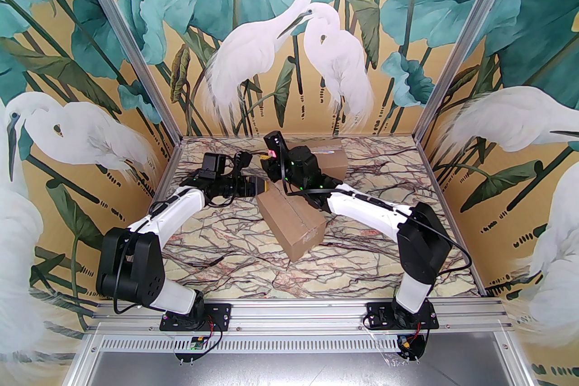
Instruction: Unpack the express box
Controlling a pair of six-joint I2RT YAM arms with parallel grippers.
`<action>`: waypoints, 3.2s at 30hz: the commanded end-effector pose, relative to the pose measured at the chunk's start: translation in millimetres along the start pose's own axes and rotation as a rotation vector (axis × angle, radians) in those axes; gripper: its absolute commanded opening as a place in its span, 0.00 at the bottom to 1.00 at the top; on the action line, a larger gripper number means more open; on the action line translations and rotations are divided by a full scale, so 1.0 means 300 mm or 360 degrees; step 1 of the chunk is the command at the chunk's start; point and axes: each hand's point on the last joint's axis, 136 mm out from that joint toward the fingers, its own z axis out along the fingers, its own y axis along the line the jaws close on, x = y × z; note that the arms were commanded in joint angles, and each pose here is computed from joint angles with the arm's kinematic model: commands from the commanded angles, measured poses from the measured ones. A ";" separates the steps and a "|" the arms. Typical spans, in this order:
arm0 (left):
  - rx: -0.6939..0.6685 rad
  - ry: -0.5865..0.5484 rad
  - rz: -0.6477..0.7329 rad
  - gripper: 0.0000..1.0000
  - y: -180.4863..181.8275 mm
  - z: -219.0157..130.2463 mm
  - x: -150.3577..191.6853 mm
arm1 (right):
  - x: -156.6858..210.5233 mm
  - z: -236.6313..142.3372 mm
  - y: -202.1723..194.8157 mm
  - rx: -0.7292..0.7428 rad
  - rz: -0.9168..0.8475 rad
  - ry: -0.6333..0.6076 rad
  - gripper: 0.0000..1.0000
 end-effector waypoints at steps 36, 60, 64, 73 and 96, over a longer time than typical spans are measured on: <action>-0.0126 0.0075 -0.0119 0.50 0.086 0.016 0.083 | 0.033 -0.029 0.029 -0.0070 -0.0104 -0.0048 0.00; -0.0227 0.0090 -0.0238 0.46 0.143 0.033 0.096 | 0.085 -0.104 0.052 -0.0039 -0.0232 0.0004 0.00; -0.0233 0.0097 -0.0238 0.46 0.145 0.034 0.099 | 0.096 -0.119 0.053 -0.0044 -0.0241 0.0000 0.00; -0.0254 0.0105 -0.0249 0.46 0.153 0.033 0.103 | 0.101 -0.161 0.048 -0.0032 -0.0271 0.0032 0.00; -0.0231 0.0050 -0.0316 0.45 0.133 0.023 0.082 | 0.124 -0.205 0.076 -0.0060 -0.0128 0.0130 0.00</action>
